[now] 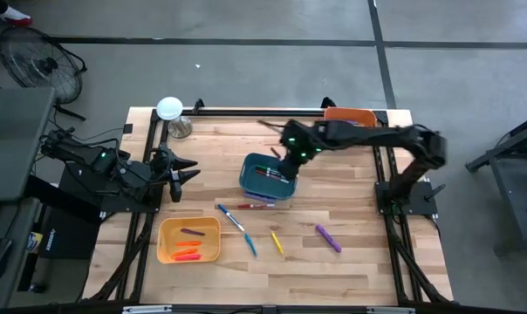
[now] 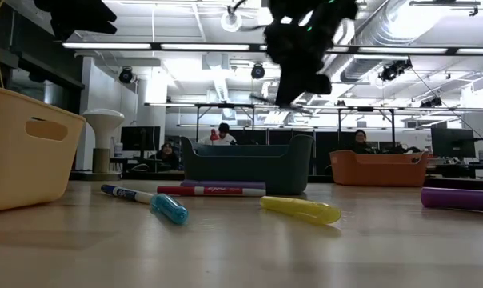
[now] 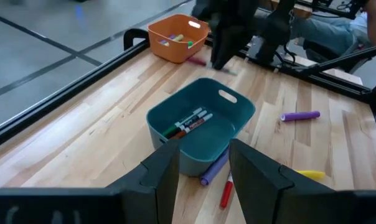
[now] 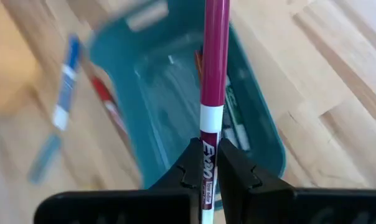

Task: Pick & Place Markers
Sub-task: Put the dark pink marker pen into the blue bin

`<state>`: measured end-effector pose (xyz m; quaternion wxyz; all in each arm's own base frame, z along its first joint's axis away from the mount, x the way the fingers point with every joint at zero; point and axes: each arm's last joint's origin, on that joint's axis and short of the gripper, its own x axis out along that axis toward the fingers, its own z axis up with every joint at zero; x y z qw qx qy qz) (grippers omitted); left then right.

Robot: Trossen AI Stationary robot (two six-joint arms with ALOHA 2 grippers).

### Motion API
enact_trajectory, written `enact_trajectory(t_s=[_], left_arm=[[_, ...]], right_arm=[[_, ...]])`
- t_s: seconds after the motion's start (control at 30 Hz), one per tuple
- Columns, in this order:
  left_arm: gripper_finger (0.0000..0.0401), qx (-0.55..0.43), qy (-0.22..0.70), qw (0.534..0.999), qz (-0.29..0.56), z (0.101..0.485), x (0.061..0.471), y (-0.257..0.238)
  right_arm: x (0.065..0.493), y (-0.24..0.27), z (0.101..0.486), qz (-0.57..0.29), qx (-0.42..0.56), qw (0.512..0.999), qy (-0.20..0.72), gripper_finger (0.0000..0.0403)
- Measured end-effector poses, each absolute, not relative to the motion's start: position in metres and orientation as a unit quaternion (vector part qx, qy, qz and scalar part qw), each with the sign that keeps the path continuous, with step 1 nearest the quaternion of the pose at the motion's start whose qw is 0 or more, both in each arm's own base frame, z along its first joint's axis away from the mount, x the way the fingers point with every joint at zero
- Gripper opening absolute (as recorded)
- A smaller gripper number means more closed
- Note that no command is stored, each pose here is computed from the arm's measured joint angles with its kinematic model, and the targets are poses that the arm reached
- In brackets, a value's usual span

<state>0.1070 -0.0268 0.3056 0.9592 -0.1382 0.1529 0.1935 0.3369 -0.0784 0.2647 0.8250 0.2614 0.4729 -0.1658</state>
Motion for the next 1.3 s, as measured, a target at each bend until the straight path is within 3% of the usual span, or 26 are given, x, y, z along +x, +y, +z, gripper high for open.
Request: enact_trajectory(t_s=[0.23,0.7,1.17,1.3], left_arm=[[0.0137,-0.140,0.153,0.959,0.194,0.306,0.107,-0.027],[0.0137,-0.139,0.154,0.959,0.194,0.305,0.107,-0.027],[0.0137,-0.140,0.155,0.959,0.192,0.305,0.107,-0.027],[0.0137,-0.141,0.156,0.959,0.191,0.305,0.107,-0.027]], right_arm=[[0.381,-0.083,0.235,-0.116,0.167,0.790,0.579,0.0015],[0.414,-0.069,0.193,-0.069,0.048,0.774,0.628,0.0015],[0.421,-0.066,0.184,-0.074,0.065,0.780,0.618,0.0017],[0.420,-0.066,0.184,-0.074,0.066,0.779,0.620,0.0055]])
